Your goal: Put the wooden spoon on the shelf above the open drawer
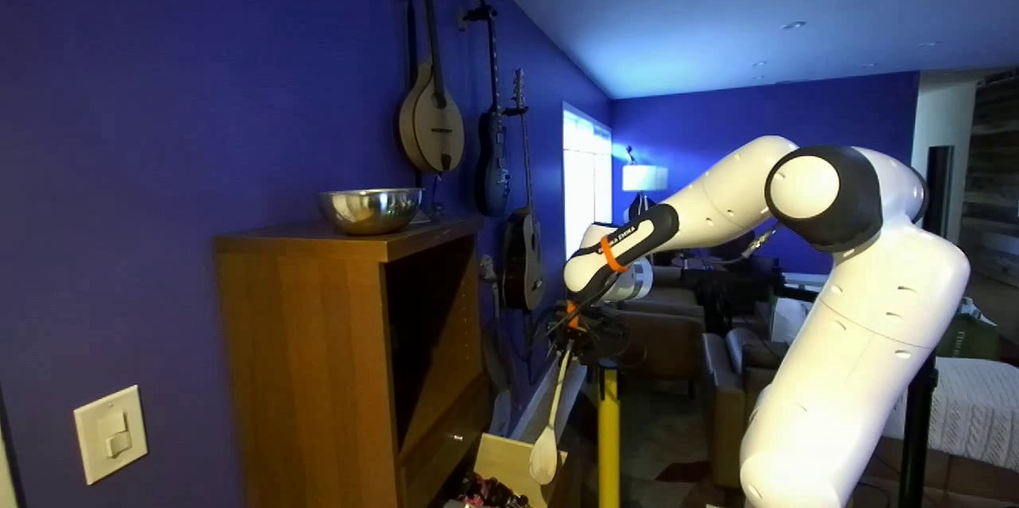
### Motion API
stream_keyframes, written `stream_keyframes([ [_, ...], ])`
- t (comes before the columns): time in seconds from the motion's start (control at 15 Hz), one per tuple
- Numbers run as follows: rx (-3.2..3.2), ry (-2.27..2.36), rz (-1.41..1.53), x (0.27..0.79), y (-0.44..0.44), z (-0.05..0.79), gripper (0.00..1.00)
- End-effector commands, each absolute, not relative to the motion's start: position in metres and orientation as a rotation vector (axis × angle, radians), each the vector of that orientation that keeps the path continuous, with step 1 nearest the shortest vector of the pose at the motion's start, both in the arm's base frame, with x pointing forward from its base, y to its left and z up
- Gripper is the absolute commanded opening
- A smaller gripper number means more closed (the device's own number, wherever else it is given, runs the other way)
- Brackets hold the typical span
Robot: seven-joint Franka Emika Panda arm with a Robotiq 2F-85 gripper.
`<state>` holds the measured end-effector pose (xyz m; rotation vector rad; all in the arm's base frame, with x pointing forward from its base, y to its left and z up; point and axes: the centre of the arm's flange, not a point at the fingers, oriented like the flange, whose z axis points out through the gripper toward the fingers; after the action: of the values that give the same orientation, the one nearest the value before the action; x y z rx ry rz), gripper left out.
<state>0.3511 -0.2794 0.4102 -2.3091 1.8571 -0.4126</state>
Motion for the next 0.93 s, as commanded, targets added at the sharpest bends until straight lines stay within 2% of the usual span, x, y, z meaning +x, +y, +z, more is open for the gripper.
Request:
stream_keyframes([
  [0.0,-2.252,1.909,-0.381,0.359,-0.275,0.412,0.03],
  [0.4,-1.936,2.206,-0.115,0.387,-0.291,0.424,0.03],
  [0.8,-1.680,2.265,0.068,0.384,-0.309,0.428,0.03],
  [0.87,-1.756,2.298,0.044,0.379,-0.302,0.420,0.14],
])
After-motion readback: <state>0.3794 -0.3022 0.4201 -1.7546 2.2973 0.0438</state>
